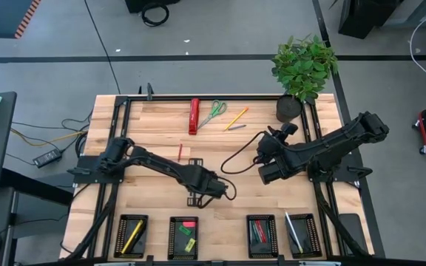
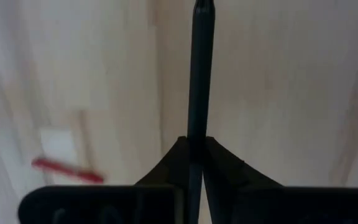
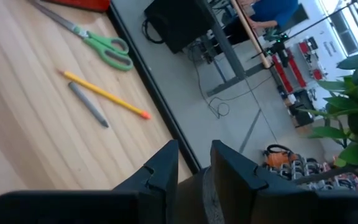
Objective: Sort crayons/erasers/pens/pencils in bins
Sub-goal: Put the black pen into the left black bin
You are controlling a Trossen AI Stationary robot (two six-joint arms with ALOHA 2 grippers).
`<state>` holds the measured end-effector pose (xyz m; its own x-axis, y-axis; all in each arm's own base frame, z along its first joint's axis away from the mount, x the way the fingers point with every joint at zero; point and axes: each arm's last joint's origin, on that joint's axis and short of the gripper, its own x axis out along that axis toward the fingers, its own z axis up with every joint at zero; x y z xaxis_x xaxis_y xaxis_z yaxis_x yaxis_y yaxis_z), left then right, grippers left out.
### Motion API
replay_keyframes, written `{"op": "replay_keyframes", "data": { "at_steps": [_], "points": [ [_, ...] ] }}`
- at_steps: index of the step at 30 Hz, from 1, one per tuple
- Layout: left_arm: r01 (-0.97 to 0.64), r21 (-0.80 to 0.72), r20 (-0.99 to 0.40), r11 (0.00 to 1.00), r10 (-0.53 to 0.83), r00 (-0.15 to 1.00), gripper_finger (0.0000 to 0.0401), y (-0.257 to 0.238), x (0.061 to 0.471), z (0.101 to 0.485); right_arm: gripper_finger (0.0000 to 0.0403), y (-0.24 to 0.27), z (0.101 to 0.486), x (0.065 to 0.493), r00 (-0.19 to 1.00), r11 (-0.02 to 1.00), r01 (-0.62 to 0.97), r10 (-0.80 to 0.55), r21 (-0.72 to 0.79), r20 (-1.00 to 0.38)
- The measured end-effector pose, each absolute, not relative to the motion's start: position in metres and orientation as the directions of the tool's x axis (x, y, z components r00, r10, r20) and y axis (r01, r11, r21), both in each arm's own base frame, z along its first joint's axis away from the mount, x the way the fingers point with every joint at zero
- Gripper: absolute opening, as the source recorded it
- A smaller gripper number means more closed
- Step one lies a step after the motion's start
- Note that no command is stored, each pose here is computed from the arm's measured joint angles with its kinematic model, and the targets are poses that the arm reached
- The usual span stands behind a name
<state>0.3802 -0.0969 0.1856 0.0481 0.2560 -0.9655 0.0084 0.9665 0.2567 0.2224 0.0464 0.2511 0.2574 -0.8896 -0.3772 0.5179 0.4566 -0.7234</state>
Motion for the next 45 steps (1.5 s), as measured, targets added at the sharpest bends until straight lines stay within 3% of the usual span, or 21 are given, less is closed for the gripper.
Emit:
{"op": "replay_keyframes", "data": {
  "at_steps": [11, 16, 28, 41, 45],
  "points": [
    [-0.148, 0.384, -0.919, 0.911, 0.363, -0.152, 0.0031, -0.115, 0.334, 0.218, 0.0102, 0.044, 0.243, 0.215, 0.241, 0.425, 0.559, -0.905, -0.712, -0.351],
    [-0.253, 0.386, -0.922, 0.887, 0.369, -0.113, 0.0032, -0.138, 0.314, 0.236, 0.0102, 0.042, 0.233, 0.211, 0.230, 0.418, 0.545, -0.908, -0.727, -0.350],
    [-0.623, 0.199, -0.970, 0.756, 0.244, -0.014, 0.0034, -0.206, 0.254, 0.269, 0.0102, 0.045, 0.229, 0.222, 0.291, 0.417, 0.638, -0.909, -0.647, -0.298],
    [-0.845, 0.032, -0.982, 0.534, 0.172, 0.072, 0.0034, -0.280, 0.181, 0.267, 0.0102, 0.045, 0.236, 0.251, 0.344, 0.385, 0.707, -0.920, -0.593, -0.187],
    [-0.865, 0.047, -0.991, 0.500, 0.134, 0.024, 0.0030, -0.294, 0.173, 0.258, 0.0102, 0.041, 0.237, 0.255, 0.339, 0.387, 0.729, -0.921, -0.564, -0.194]
  ]
}}
